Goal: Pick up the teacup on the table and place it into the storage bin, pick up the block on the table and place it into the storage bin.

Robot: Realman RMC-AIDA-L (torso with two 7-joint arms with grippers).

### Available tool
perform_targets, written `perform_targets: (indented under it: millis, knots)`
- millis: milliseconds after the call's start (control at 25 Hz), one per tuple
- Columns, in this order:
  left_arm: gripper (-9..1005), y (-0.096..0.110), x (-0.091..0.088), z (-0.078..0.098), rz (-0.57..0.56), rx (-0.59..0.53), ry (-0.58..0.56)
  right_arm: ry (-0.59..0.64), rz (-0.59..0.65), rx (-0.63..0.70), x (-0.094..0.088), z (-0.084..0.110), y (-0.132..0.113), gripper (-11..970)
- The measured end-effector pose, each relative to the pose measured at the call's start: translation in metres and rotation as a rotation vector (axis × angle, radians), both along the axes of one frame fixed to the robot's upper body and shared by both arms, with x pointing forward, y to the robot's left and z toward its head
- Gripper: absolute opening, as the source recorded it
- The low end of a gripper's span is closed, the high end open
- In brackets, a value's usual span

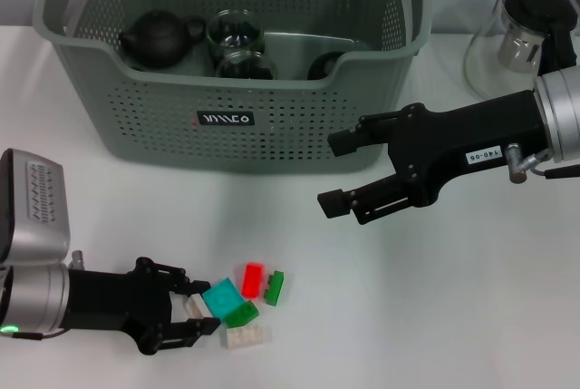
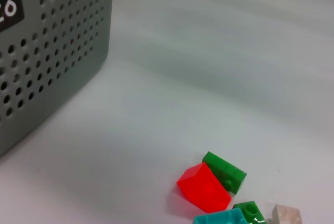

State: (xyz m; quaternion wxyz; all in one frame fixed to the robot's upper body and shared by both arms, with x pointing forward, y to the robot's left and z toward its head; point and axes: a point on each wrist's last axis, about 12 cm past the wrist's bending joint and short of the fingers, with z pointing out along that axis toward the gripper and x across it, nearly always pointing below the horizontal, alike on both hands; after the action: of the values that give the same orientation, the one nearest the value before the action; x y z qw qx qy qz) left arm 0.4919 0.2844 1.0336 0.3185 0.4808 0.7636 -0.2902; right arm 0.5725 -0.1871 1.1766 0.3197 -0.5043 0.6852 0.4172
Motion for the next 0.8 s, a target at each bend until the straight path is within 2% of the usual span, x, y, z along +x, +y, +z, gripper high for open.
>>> perform_targets:
  millis: [120, 440, 800]
  knots:
    - [490, 0.0, 0.001, 0.0, 0.0, 0.002, 0.0, 0.0, 0.0, 0.0, 0.0, 0.0, 0.0, 944]
    - [424, 0.001, 0.003, 0.002, 0.007, 0.007, -0.005, 0.0, -0.001, 0.0, 0.0, 0.0, 0.0, 944]
    - [424, 0.006, 0.011, 0.011, 0.022, 0.017, -0.018, -0.008, -0.009, 0.005, 0.001, 0.001, -0.003, 944]
